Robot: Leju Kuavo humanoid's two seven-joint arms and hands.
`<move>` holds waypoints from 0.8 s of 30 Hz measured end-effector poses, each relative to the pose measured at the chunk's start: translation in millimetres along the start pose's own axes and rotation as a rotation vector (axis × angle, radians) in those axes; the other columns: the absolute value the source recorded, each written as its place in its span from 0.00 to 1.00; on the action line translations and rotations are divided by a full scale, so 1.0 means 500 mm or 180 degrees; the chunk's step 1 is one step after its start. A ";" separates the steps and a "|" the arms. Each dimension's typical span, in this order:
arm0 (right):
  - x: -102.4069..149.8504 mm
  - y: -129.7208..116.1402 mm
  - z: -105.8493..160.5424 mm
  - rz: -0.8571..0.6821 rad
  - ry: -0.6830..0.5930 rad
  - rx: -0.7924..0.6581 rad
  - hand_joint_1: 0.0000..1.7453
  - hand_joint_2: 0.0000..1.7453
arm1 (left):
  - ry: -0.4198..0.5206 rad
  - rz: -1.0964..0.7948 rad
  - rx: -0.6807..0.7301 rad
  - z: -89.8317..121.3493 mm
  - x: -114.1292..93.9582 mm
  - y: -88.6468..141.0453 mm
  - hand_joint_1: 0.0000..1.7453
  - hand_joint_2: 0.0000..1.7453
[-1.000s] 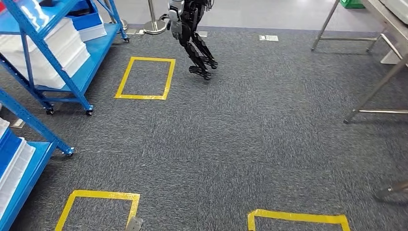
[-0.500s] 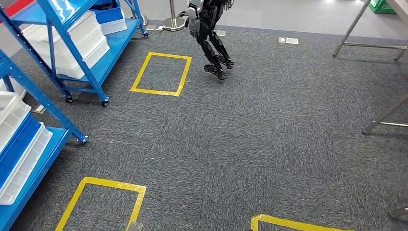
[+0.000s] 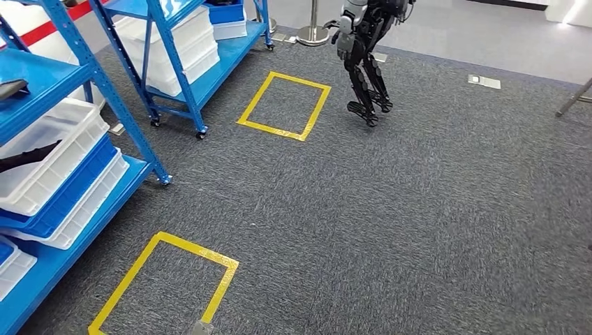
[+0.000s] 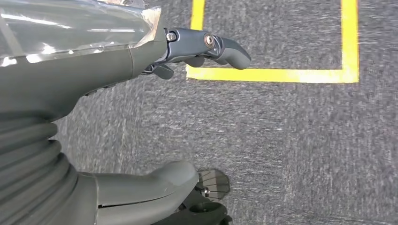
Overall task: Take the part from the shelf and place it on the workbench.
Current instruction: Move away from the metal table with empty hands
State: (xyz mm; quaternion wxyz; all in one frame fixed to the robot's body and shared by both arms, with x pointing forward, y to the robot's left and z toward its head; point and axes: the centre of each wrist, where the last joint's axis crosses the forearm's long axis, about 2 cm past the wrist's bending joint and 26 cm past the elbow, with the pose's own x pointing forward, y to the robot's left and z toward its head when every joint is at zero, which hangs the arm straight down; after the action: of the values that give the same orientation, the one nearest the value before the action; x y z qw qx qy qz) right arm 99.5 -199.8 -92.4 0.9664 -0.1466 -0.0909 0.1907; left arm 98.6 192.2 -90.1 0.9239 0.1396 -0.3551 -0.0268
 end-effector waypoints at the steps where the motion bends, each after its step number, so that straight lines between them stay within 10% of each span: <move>1: 0.001 0.002 0.001 0.0000 -0.0005 0.0005 0.00 0.00 | 0.0004 0.0002 0.0000 0.000 -0.001 0.000 0.00 1.00; 24: 0.025 -0.020 -0.005 0.0093 -0.0052 0.0251 0.00 0.00 | 0.0052 0.0047 -0.0052 -0.004 0.007 -0.001 0.00 1.00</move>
State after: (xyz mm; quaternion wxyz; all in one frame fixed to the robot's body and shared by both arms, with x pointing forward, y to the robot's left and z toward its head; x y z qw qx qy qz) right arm 114.9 -204.4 -90.3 0.9678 -0.1081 -0.0890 0.2094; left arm 102.7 191.8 -89.3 0.9281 0.1297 -0.3484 -0.0218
